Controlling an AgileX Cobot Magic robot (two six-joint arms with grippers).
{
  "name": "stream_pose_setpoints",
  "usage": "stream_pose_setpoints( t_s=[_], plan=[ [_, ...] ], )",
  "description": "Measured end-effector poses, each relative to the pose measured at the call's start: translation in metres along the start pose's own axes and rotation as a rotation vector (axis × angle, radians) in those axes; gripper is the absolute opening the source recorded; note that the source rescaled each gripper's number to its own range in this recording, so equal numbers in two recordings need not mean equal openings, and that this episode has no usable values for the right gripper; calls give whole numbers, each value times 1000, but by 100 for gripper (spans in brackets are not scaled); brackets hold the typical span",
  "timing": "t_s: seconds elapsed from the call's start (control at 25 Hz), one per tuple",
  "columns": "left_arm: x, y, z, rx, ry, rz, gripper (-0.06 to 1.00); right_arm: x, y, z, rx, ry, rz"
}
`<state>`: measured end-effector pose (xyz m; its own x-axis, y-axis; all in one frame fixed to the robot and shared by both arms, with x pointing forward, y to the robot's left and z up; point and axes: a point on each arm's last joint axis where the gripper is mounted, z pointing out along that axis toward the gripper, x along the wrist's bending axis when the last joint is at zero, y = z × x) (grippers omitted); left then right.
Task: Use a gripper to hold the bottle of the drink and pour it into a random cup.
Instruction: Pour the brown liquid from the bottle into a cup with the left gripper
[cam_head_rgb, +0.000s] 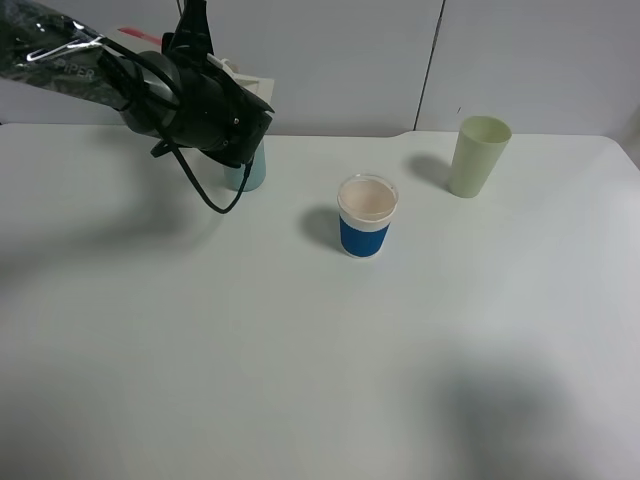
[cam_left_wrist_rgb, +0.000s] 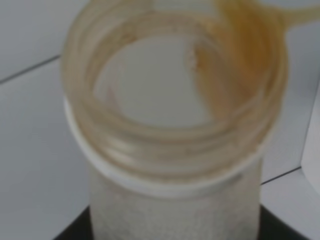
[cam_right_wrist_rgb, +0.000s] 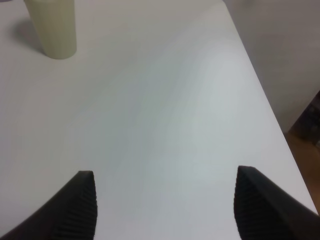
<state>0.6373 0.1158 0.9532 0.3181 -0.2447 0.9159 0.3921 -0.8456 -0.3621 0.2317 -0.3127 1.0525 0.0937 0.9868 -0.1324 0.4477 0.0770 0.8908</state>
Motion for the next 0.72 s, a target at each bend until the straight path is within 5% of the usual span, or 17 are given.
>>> stream_pose_setpoints(
  t_s=[0.72],
  plan=[
    [2, -5, 0, 51, 17, 29, 1, 0, 0, 0, 0, 0, 0]
  ],
)
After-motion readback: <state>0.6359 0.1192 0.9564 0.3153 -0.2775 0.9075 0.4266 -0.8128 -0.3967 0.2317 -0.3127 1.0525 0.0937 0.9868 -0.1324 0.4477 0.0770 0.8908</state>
